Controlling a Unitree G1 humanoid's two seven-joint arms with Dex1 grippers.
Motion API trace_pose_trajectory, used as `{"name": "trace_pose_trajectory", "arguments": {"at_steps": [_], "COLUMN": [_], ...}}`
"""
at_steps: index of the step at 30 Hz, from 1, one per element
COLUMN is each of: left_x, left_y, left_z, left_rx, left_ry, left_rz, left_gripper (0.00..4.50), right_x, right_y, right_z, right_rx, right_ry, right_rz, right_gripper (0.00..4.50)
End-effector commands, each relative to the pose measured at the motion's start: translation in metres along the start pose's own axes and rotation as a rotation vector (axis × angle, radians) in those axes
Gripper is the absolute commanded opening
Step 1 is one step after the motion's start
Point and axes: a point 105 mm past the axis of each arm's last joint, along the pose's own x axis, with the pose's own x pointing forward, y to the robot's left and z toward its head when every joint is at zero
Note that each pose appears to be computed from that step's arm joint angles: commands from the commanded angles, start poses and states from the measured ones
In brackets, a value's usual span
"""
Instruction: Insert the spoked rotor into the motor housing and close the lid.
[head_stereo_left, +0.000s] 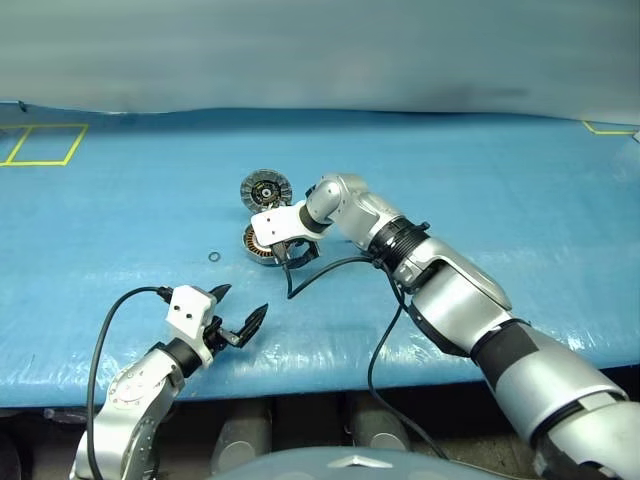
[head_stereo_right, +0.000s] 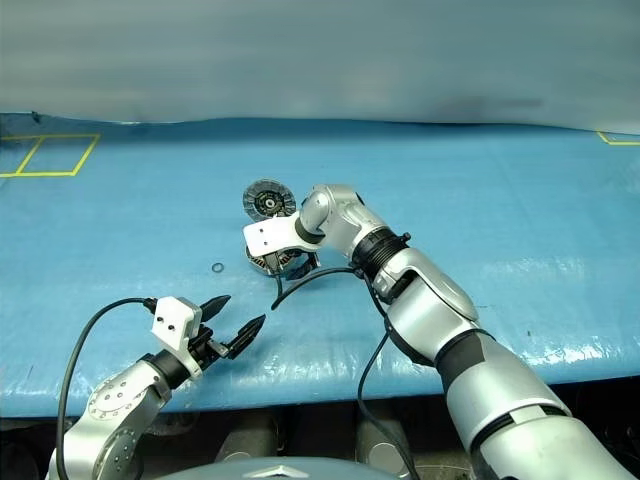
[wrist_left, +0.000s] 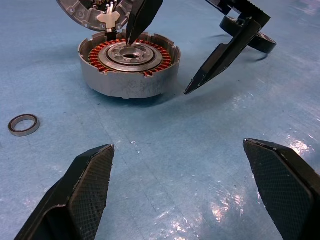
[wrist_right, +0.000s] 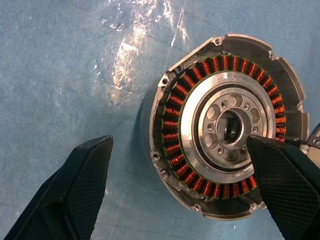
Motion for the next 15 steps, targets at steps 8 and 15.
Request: {"name": "trace_pose_trajectory", "arguments": {"at_steps": [8, 15], "left_x": [0.0014, 0.0009], "left_y": [-0.0048, -0.0035], "left_z": [0.0143, 0.0146], "left_rx": [0.033, 0.034], "left_ry": [-0.064, -0.066], "left_rz": [-0.001, 0.009], "left_gripper": [4.5, 4.5], "right_x": [0.0054, 0.0085], "right_y": [0.0038, 0.0064], "right_z": [0.0052, 0.0048], "right_rx": [-0.002, 0.001], "right_ry": [-0.025, -0.026], "right_rz": [0.02, 0.029], "right_gripper": [4.07, 1.99]}}
